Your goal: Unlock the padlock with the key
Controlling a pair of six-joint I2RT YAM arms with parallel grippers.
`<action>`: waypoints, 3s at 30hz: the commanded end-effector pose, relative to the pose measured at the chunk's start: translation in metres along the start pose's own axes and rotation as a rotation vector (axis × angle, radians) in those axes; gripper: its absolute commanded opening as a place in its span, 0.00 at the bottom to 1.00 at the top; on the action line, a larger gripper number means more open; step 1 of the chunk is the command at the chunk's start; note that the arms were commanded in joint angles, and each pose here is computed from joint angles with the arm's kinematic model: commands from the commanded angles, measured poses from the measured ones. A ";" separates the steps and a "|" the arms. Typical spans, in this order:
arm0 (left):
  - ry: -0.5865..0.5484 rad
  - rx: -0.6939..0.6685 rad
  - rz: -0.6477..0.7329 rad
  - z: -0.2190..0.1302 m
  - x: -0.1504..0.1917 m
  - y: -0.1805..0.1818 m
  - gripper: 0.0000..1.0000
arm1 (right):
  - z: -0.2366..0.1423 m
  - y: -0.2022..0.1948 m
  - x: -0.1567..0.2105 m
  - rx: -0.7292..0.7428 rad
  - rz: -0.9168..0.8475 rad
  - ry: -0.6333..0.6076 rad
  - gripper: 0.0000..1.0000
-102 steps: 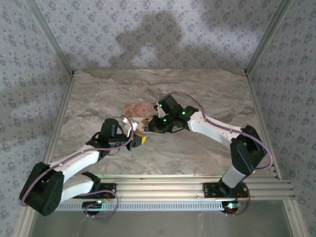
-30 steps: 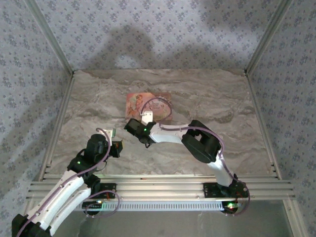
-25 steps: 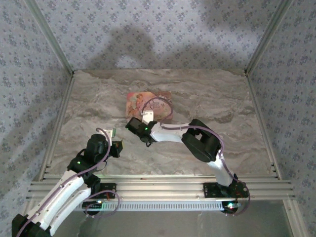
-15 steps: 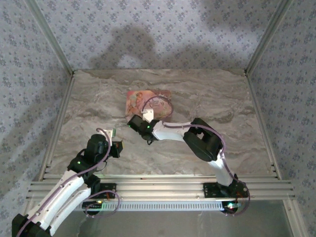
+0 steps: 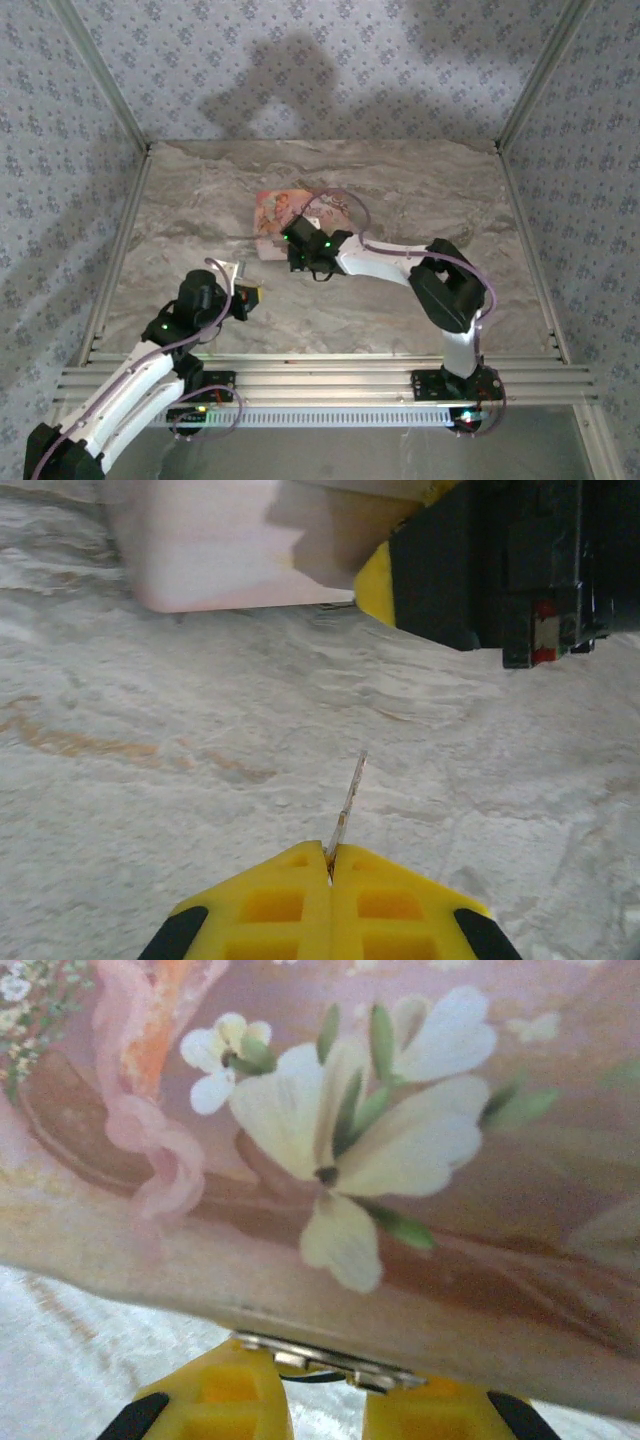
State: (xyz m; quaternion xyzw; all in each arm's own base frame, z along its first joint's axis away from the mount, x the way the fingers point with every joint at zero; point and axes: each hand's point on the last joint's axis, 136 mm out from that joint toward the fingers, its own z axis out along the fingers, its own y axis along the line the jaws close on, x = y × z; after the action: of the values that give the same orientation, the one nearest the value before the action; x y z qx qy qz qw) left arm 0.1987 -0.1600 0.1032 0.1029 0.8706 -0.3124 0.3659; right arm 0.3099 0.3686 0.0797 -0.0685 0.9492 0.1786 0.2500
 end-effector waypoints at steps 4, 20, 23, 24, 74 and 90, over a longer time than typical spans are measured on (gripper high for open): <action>-0.036 0.177 0.096 0.012 -0.016 -0.030 0.00 | -0.030 0.017 -0.004 -0.171 0.048 0.066 0.00; -0.062 0.210 0.223 0.060 -0.017 -0.021 0.00 | -0.042 0.015 0.002 -0.209 0.059 0.148 0.00; -0.069 0.221 0.234 0.070 -0.021 -0.021 0.00 | -0.040 0.013 0.003 -0.215 0.070 0.161 0.00; -0.074 0.228 0.237 0.072 -0.022 -0.021 0.00 | -0.041 0.014 0.002 -0.221 0.074 0.164 0.00; -0.159 0.247 0.234 0.095 -0.038 -0.028 0.00 | -0.050 0.022 -0.007 -0.301 0.169 0.216 0.00; -0.191 0.242 0.240 0.094 -0.040 -0.032 0.00 | -0.047 0.025 -0.005 -0.323 0.201 0.229 0.00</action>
State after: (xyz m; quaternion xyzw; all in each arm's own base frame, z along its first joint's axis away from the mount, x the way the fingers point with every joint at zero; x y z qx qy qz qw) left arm 0.2640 -0.2357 0.0728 0.2155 0.7994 -0.3639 0.4267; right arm 0.2908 0.3657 0.1067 -0.0294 0.9448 0.3085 0.1060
